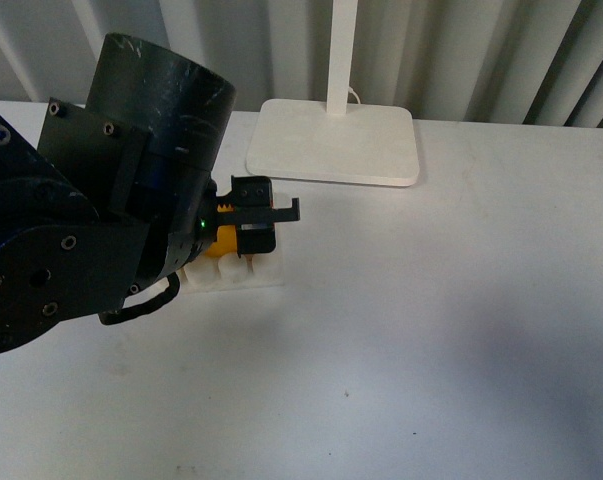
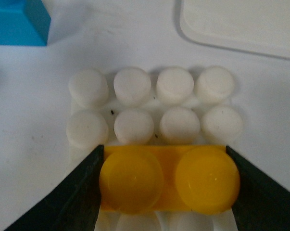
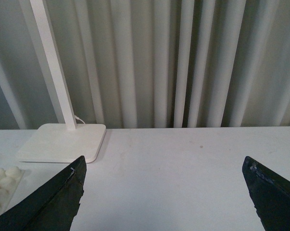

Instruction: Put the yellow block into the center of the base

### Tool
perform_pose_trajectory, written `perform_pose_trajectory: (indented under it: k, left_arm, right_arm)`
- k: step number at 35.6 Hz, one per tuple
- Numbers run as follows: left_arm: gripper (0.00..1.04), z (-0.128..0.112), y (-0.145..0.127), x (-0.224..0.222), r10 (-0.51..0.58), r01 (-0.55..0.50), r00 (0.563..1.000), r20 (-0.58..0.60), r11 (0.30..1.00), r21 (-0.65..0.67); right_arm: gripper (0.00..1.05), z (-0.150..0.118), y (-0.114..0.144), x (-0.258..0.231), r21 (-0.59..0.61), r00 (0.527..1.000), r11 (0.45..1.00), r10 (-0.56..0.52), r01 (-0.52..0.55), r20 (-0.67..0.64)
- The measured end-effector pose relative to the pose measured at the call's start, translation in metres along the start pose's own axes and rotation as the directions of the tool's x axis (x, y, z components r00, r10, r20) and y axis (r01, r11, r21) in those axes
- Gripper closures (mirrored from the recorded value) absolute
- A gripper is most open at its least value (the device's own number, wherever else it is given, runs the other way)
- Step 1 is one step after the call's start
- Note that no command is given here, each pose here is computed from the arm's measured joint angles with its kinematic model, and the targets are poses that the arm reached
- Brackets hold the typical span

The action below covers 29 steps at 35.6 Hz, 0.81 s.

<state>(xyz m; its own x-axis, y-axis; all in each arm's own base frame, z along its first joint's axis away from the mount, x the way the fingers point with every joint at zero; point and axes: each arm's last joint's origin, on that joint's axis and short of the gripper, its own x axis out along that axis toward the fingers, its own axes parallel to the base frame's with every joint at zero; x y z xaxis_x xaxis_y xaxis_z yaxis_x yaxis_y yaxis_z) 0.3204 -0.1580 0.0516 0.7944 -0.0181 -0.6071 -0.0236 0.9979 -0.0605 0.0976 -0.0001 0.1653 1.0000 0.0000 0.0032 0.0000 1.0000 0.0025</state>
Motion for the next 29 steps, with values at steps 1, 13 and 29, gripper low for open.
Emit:
perform_pose_trajectory:
  k: [1, 13, 29]
  left_arm:
    - [0.40, -0.0011, 0.0001, 0.0009, 0.002, -0.002, 1.000, 0.001, 1.000, -0.002]
    - [0.40, -0.0084, 0.0008, 0.0063, 0.008, -0.008, 1.000, 0.003, 1.000, 0.010]
    - [0.22, -0.0091, 0.0013, 0.0043, -0.033, 0.034, 0.999, -0.024, 0.999, 0.031]
  right_arm:
    - [0.09, 0.0000, 0.0000, 0.0000, 0.000, 1.000, 1.000, 0.000, 0.000, 0.000]
    - [0.09, 0.0000, 0.0000, 0.0000, 0.000, 1.000, 1.000, 0.000, 0.000, 0.000]
    - [0.09, 0.0000, 0.0000, 0.0000, 0.000, 1.000, 1.000, 0.000, 0.000, 0.000]
